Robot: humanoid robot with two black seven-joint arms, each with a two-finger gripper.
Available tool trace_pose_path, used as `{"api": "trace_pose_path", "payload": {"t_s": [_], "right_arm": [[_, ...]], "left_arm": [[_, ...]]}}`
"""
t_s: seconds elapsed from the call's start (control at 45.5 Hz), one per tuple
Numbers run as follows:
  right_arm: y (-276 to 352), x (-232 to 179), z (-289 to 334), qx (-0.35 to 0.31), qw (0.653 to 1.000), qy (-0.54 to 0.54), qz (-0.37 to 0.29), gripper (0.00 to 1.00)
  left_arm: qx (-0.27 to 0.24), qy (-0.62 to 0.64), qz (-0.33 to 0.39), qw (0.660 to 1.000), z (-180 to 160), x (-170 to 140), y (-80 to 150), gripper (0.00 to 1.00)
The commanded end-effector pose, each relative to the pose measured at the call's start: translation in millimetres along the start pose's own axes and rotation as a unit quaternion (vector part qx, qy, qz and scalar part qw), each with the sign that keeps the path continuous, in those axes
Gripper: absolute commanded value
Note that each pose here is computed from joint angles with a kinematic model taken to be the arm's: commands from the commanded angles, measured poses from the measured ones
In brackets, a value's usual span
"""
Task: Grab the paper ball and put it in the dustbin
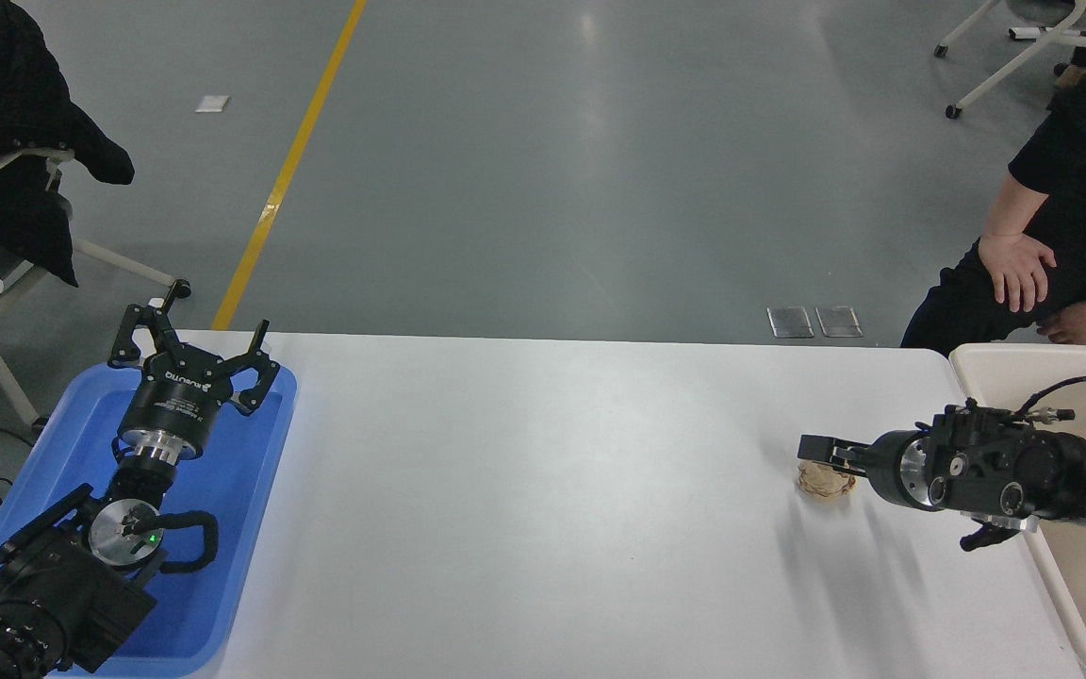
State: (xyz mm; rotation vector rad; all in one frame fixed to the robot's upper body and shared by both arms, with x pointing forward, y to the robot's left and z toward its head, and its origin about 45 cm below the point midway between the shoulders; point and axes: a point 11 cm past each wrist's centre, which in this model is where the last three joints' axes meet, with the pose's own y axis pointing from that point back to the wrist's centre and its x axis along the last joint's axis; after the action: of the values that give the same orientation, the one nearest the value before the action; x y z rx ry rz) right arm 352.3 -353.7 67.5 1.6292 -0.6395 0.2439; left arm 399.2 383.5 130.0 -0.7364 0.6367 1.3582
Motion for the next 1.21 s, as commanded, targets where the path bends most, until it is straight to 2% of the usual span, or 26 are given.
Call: {"api": "trace_pose_path", "payload": {"t_s": [0.0,0.088,0.154,0.22,0.286,0.352,0.418,0.462,0.747,0.923,1.187], "right_arm": [[-7.3,-6.8,-2.4,0.004,1.0,-0.012,0.006,1.0],[-10.1,-9.1,-3.5,0.005,1.0,-0.01,0.014,0.95],[-10.9,-11.0,-2.2,0.003,1.0,-0.009,0.018,0.82],[-11.3,-12.6,-2.2,0.003,1.0,-0.009,0.018,0.65],[-11.6,-15.0,-0.8,0.002,1.0,-0.009,0.016,0.38],[-11.7,-15.8,-0.1,0.001,1.0,-0.008,0.016,0.26],[-11.5,-15.5,0.5,0.0,1.0,-0.006,0.015,0.08],[-11.2,-14.5,0.7,0.0,1.0,-0.003,0.016,0.0],[-3.4,8.3,0.9,0.001,0.999,0.009,0.033,0.0],[23.9,46.5,18.0,-0.013,0.999,0.017,0.048,0.0],[93.3,99.4,28.4,-0.034,0.999,0.036,0.008,0.0]], "left_arm": [[0.0,0.0,0.0,1.0,0.0,0.0,0.0,1.0],[0.0,0.0,0.0,1.0,0.0,0.0,0.0,1.0],[0.0,0.0,0.0,1.0,0.0,0.0,0.0,1.0],[0.0,0.0,0.0,1.0,0.0,0.0,0.0,1.0],[0.0,0.0,0.0,1.0,0.0,0.0,0.0,1.0],[-0.001,0.0,0.0,1.0,0.2,0.0,0.0,1.0],[0.0,0.0,0.0,1.0,0.0,0.0,0.0,1.0],[0.0,0.0,0.0,1.0,0.0,0.0,0.0,1.0],[0.0,0.0,-0.001,1.0,-0.1,-0.4,-0.2,1.0],[0.0,0.0,-0.001,1.0,-0.1,-0.4,-0.2,1.0],[0.0,0.0,0.0,1.0,0.0,0.0,0.0,1.0]]}}
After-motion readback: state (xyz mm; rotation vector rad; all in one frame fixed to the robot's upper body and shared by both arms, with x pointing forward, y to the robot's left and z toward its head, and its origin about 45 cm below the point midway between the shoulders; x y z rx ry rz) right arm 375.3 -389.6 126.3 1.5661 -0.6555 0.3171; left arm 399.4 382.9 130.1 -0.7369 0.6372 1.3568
